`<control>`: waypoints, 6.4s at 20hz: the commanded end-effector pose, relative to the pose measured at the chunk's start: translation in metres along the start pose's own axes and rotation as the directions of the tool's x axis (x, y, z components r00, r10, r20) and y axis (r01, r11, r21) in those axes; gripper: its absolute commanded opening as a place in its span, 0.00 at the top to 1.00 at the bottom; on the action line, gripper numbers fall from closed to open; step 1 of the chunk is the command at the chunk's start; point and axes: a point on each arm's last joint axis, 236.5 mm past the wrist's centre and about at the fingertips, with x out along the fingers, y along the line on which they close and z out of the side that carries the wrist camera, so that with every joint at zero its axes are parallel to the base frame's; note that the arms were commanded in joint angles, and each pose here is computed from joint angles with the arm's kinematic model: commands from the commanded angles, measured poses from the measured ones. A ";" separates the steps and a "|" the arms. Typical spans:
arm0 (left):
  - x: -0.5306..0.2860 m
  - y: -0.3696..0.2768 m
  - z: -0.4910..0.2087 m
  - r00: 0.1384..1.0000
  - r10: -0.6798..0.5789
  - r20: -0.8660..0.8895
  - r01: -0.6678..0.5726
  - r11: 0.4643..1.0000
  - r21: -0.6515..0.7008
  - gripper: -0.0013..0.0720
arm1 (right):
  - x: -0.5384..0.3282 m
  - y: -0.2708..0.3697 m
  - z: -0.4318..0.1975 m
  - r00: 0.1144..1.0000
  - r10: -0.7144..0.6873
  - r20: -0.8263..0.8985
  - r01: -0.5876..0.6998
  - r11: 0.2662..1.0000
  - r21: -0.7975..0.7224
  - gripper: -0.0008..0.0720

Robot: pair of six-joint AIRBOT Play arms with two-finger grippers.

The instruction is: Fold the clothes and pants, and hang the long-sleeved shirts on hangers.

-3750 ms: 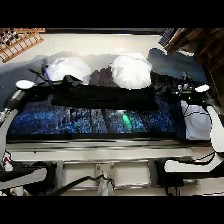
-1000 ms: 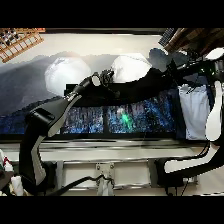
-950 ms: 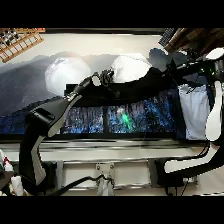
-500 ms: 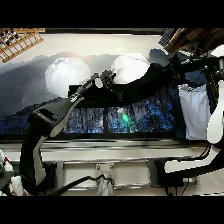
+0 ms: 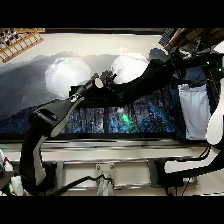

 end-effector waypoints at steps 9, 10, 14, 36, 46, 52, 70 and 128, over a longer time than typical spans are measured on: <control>-0.149 0.011 0.054 0.988 -0.049 0.147 0.042 0.998 0.052 0.96 | 0.011 0.005 -0.017 0.998 -0.032 -0.047 0.029 0.997 -0.069 0.96; -0.177 0.020 0.061 0.983 -0.042 0.180 0.033 0.998 0.052 0.96 | 0.017 0.008 -0.024 0.997 -0.047 -0.064 0.040 0.994 -0.106 0.96; -0.288 0.072 0.086 0.937 -0.002 0.350 0.010 1.000 -0.022 0.97 | 0.052 0.039 -0.055 0.993 -0.068 -0.100 0.045 0.975 -0.218 0.96; -0.391 0.216 -0.078 0.859 0.321 0.400 -0.159 0.908 -0.388 0.97 | 0.333 0.204 -0.304 0.946 0.277 -0.170 -0.309 0.927 -0.211 0.47; -0.389 0.212 -0.079 0.866 0.305 0.396 -0.145 0.911 -0.385 0.97 | 0.220 0.138 -0.176 0.996 -0.083 -0.013 0.064 0.851 -0.521 0.47; -0.389 0.207 -0.074 0.865 0.283 0.415 -0.116 0.916 -0.383 0.97 | 0.168 0.029 -0.073 0.946 -0.316 0.068 0.318 0.870 -0.377 0.47; -0.390 0.192 -0.064 0.860 0.221 0.460 -0.038 0.926 -0.374 0.96 | 0.271 -0.033 -0.105 0.984 0.000 -0.181 -0.023 0.992 -0.126 0.42; -0.394 0.195 -0.058 0.843 0.233 0.485 -0.039 0.925 -0.377 0.96 | -0.166 -0.043 0.176 0.582 -0.299 0.757 -0.068 0.909 0.412 0.96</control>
